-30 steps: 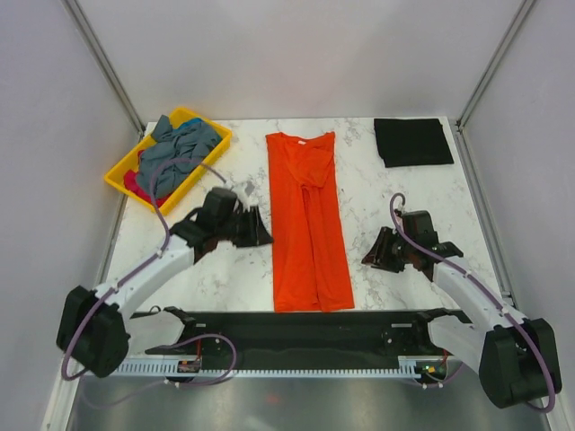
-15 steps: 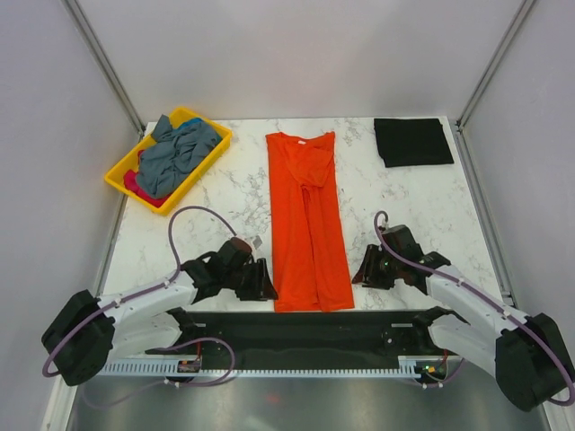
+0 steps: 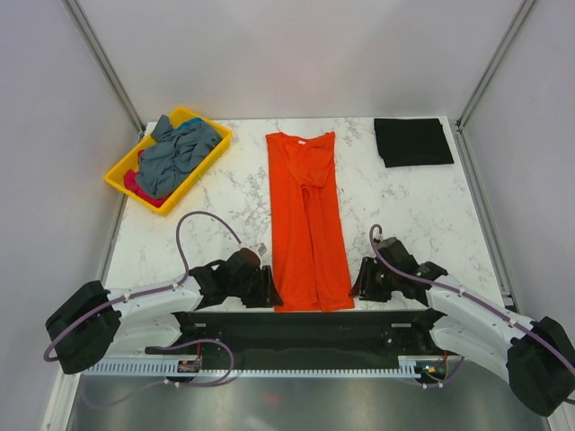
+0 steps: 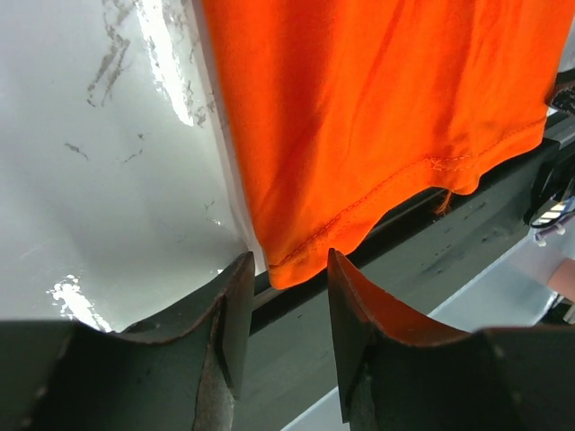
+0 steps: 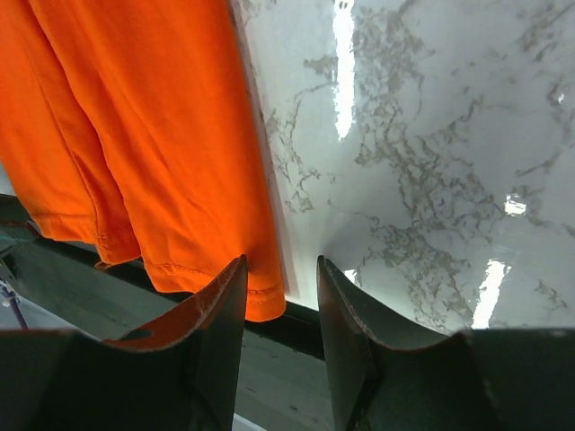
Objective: Fold and stack the t-shirts
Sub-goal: Fold the tshirt
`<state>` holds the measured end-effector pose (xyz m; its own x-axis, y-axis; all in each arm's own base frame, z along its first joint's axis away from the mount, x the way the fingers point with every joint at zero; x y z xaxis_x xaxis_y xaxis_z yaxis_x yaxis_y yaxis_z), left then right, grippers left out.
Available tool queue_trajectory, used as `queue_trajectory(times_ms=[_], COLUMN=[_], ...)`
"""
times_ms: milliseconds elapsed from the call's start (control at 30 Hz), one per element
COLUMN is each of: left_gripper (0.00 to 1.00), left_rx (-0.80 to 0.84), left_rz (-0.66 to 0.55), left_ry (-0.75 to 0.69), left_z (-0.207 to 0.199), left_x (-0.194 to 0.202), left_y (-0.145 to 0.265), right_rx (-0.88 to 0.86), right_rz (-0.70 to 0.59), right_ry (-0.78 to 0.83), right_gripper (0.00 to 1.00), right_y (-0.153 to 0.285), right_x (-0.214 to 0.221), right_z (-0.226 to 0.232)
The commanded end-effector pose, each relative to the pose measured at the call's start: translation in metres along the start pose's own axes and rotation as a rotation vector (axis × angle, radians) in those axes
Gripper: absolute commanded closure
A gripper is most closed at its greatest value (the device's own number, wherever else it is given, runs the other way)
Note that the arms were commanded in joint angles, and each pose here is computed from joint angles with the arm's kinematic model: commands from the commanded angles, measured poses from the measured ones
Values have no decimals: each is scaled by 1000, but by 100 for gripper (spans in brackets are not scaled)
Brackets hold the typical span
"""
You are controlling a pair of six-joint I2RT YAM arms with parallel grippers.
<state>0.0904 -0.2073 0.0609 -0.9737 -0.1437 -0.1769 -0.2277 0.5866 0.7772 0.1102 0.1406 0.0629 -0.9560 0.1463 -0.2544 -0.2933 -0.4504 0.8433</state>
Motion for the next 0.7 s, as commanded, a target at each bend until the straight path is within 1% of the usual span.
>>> queue_trajectory(times_ms=[0, 167, 300, 433, 567, 667], left_gripper=[55, 62, 64, 63, 59, 58], left_rx=[-26, -39, -36, -40, -35, -30], left_rz=[-72, -72, -56, -48, -48, -44], left_ry=[48, 42, 30, 29, 33, 33], left_z=[6, 6, 3, 4, 2, -1], left_x=[-2, -3, -2, 0, 1, 1], left_y=[-3, -3, -3, -3, -3, -3], right_rx=[7, -5, -3, -1, 0, 6], right_rz=[-10, -20, -19, -18, -13, -18], right_ry=[-23, -23, -21, -13, -5, -6], right_gripper=[55, 55, 56, 57, 57, 58], right_y=[-2, -1, -1, -1, -1, 1], right_x=[4, 7, 8, 11, 14, 15], right_z=[1, 4, 5, 8, 9, 9])
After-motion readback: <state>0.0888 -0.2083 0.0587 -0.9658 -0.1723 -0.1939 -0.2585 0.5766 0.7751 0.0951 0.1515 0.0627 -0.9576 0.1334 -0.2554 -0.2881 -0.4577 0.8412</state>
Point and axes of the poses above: each gripper's point midway between its finger pads, its own y axis back along the fingers, its own z axis along the line the jaws close on, x = y × z, the point moved 5 cm from there along y, back along the fingers, and after that the axes turned 5 degrees about y, right-handed, at the moved point
